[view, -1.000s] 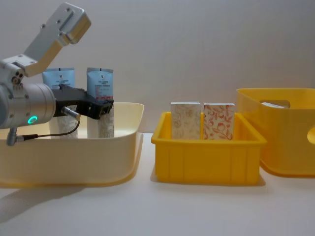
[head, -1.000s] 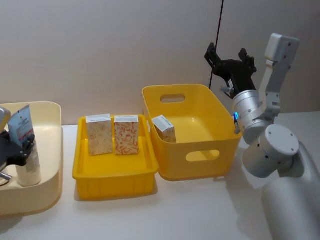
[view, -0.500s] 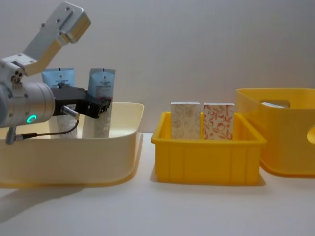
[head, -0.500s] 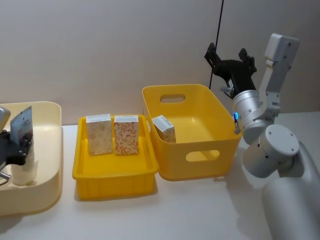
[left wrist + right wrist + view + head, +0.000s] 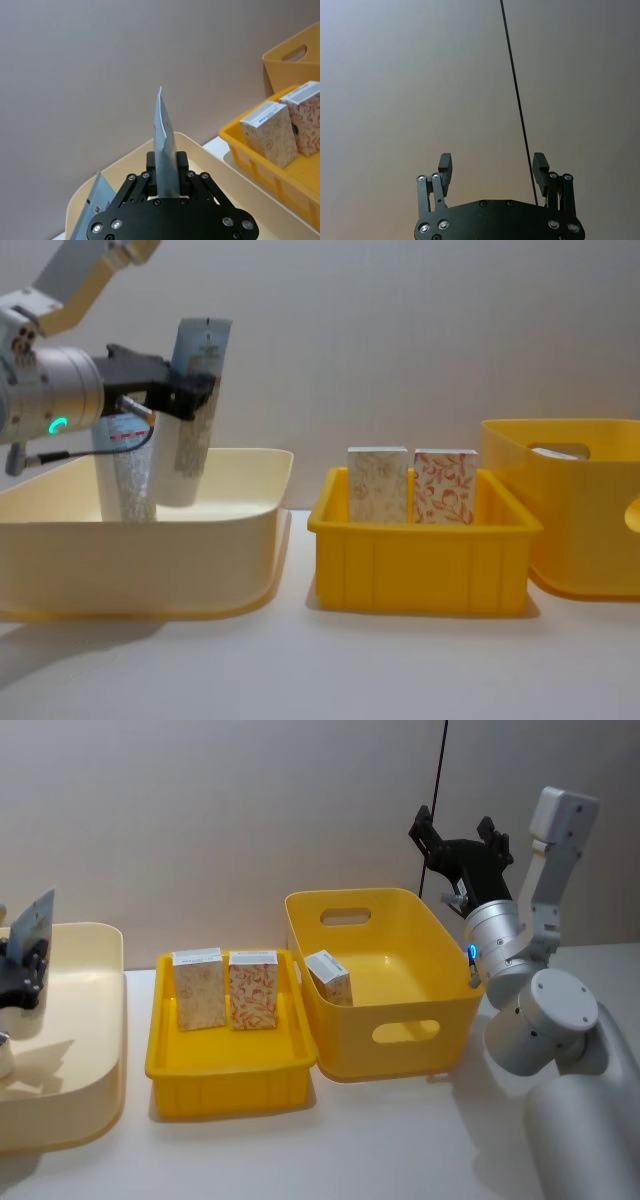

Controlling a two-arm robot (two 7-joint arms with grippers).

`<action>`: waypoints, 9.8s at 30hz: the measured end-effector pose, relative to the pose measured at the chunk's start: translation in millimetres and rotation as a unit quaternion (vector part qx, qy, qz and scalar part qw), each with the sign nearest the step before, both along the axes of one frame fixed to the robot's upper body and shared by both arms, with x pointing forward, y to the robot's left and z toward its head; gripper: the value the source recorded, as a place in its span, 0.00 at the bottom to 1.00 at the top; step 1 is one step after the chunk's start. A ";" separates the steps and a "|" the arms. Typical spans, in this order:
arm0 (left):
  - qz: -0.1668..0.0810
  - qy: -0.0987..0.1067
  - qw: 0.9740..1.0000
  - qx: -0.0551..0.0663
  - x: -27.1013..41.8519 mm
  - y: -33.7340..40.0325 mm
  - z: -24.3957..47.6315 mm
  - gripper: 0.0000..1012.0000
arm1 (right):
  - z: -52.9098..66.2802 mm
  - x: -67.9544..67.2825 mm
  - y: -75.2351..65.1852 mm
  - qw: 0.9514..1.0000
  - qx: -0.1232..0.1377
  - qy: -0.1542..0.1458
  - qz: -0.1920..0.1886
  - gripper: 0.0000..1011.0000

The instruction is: Bimanual collaborative sorting of washing and personal care products

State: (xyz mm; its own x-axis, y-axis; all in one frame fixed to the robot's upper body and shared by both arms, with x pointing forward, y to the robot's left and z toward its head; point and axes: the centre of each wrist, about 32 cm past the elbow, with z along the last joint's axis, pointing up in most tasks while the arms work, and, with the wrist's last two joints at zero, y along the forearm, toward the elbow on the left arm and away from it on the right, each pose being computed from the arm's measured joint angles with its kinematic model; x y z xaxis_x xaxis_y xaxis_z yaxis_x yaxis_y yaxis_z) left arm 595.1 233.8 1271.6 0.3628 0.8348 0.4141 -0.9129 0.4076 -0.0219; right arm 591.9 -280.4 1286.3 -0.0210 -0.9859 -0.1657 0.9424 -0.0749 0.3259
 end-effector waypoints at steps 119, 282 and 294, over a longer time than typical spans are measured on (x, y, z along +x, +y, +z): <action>-0.269 -0.054 0.948 -0.161 69.7 6.9 84.4 0.23 | 4.2 24.5 -0.8 0.962 -0.075 -0.004 0.261 0.99; -0.348 -0.012 0.930 -0.119 76.5 -12.0 99.8 0.23 | 18.7 5.5 145.1 0.938 -0.152 0.028 0.309 0.67; -0.348 -0.012 0.930 -0.119 76.5 -12.2 99.8 0.23 | 18.9 5.6 145.6 0.938 -0.153 0.028 0.310 0.61</action>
State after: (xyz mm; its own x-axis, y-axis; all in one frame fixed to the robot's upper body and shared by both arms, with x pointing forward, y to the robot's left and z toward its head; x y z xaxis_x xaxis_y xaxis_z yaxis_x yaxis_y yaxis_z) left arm 671.6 221.6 1371.4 0.8429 0.4696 0.2625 -0.4271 0.8808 -0.2044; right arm 597.5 -134.9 1305.2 0.5710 -0.8134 0.1107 0.7906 0.5812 0.1926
